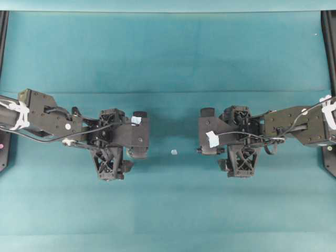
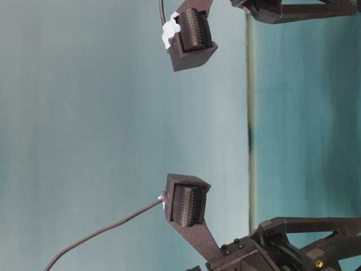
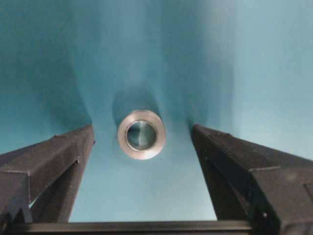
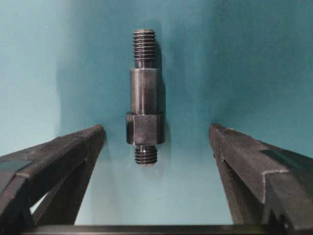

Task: Insert the washer onto the shaft with both hands.
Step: 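Close left gripper on the washer and right gripper on the shaft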

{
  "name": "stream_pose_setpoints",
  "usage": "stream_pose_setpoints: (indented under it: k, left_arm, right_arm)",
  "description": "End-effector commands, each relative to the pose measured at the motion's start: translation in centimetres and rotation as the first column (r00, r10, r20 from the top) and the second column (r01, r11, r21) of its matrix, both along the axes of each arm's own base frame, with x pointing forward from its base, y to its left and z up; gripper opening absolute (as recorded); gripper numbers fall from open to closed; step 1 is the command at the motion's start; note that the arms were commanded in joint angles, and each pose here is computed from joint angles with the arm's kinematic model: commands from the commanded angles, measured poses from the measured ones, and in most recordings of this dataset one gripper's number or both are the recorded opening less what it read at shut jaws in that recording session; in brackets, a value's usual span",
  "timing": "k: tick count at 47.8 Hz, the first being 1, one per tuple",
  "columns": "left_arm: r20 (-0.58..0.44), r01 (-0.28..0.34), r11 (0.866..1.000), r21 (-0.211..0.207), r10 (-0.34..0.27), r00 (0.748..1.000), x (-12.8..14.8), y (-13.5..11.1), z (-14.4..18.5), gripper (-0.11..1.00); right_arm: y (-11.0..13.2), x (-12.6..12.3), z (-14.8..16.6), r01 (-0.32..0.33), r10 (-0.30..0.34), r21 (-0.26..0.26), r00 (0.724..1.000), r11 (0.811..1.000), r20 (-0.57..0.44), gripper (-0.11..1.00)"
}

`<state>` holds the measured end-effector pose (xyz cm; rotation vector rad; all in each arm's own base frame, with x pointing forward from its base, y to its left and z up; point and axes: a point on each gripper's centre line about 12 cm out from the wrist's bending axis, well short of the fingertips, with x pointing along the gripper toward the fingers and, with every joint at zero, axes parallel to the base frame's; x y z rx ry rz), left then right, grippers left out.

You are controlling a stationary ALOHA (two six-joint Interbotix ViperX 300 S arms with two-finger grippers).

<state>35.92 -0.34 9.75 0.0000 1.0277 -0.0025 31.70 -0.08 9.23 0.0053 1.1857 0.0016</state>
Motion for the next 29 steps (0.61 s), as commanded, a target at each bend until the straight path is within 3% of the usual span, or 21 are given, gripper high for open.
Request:
stream_pose_setpoints:
  k: [1,20,29]
  left_arm:
    - [0.020,0.001,1.000,0.000,-0.001,1.000,0.41,-0.06,0.44,0.92]
    - [0.023,-0.002,1.000,-0.003,0.002,1.000,0.55,-0.06,0.51,0.88]
    - [0.028,-0.001,1.000,-0.003,0.001,1.000,0.79,-0.12,0.60,0.71]
  right_arm:
    - [0.26,0.39,0.33,-0.006,0.006,0.002,1.000,1.000,0.015,0.93]
    - [0.26,0.39,0.28,-0.006,0.006,0.002,1.000,1.000,0.014,0.89]
    - [0.26,0.27,0.20,-0.011,0.011,0.000,1.000,1.000,0.009,0.74]
